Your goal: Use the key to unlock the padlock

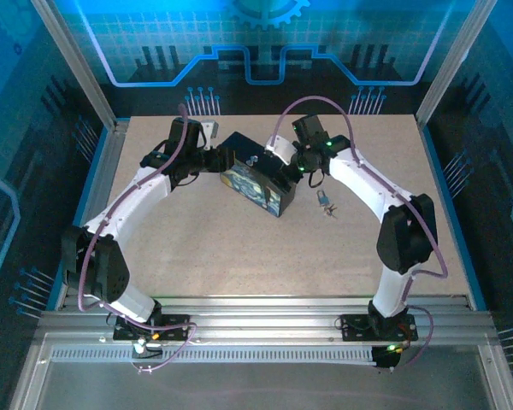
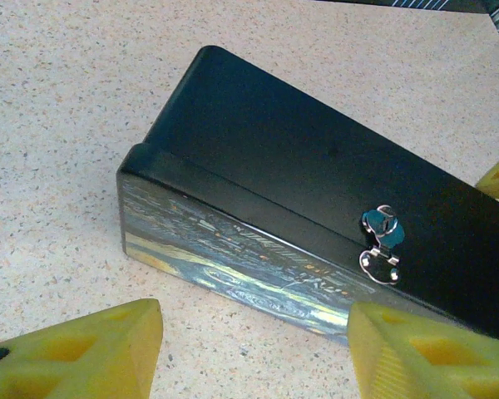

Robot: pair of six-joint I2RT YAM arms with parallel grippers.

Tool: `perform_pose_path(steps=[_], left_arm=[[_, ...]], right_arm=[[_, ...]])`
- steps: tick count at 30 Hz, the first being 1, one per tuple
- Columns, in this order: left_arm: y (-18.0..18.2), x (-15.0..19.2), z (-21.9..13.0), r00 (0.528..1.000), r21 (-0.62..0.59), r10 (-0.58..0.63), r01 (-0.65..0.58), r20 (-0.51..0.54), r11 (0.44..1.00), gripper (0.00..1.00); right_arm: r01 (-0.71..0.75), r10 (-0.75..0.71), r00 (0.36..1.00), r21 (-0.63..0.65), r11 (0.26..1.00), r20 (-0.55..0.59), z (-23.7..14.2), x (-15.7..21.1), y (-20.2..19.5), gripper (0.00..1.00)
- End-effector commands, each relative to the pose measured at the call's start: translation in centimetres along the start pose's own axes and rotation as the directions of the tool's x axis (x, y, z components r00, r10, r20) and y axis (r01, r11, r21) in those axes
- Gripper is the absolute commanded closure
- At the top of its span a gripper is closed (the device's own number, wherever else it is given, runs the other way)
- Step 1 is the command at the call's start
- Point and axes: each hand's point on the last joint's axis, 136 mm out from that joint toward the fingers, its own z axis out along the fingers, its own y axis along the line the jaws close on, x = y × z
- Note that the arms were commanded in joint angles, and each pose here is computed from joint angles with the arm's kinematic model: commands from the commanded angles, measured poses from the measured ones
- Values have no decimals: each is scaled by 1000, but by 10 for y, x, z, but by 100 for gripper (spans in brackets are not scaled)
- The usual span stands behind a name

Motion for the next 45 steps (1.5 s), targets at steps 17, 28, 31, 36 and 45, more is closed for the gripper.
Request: perform_pose_path(steps=[17,28,31,36,45], left_arm=[[-6,3,-2,999,27,20,-19,-30,999,40],[6,10,-5,999,-50,-4,2,-43,999,40],[16,24,5,997,-85,-28,22,-78,996,40],[40,49,25,991,-180,-55,33,-122,983,42],[63,85,68,981,-270,-59,8,-183,963,44]], right_arm=[[-413,571,801,-526,743,178,-24,-34,38,22],[-682,933,355,-699,214,-60,4,-39,57,15],[-736,952,289,-659,154,-100,16,-29,59,13],[-757,964,256,-636,151,-75,20,-22,59,6],[-809,954,296,-544,221,-54,22,-3,60,0]])
